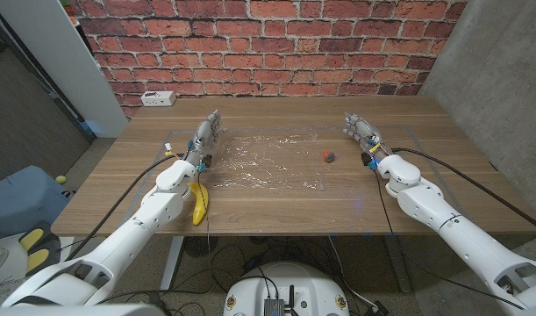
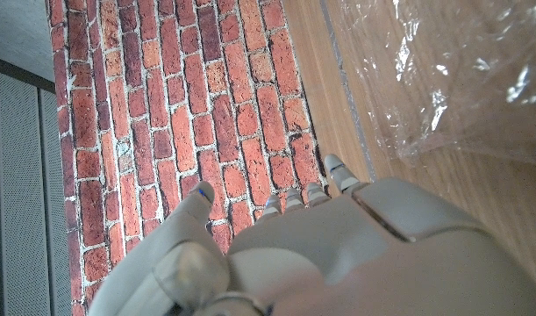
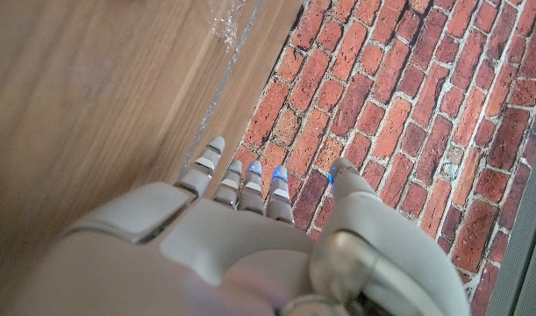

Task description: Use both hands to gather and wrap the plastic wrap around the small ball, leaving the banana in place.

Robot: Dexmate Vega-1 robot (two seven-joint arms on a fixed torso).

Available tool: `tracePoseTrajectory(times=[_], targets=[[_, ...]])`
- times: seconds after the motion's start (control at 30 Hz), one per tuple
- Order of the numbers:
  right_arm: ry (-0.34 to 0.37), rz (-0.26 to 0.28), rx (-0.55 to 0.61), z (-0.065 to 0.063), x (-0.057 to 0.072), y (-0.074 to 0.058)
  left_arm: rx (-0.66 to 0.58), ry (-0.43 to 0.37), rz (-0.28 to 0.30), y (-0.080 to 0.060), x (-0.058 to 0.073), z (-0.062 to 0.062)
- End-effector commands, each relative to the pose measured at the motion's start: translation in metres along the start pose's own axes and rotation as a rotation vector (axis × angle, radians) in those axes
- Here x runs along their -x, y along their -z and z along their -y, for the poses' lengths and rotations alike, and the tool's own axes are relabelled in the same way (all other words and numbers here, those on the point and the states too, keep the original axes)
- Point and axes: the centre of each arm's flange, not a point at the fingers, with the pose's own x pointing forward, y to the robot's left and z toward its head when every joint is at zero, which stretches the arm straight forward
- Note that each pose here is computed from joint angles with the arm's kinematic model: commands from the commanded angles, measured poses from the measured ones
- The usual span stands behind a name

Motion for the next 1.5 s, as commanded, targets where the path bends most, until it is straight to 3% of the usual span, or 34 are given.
tracePoseTrajectory(times=[0.03,0.53,0.93,1.07,1.5], targets=[[-0.001,-0.074,0.199,-0.007,0.002,-0.011,0.004,0.008,-0.012,0.001,-0.002,0.000],[-0.014,-0.180,0.452,-0.017,0.007,-0.018,0.002,0.028,-0.031,0.002,-0.010,0.005],[-0.019,-0.223,0.623,-0.023,0.009,-0.025,0.002,0.034,-0.033,0.001,-0.012,0.007],[0.003,-0.248,0.728,-0.030,0.011,-0.031,0.010,0.038,-0.036,0.002,-0.013,0.008],[-0.044,-0.290,0.956,-0.057,0.016,-0.043,0.018,0.043,-0.047,0.003,-0.015,0.007]])
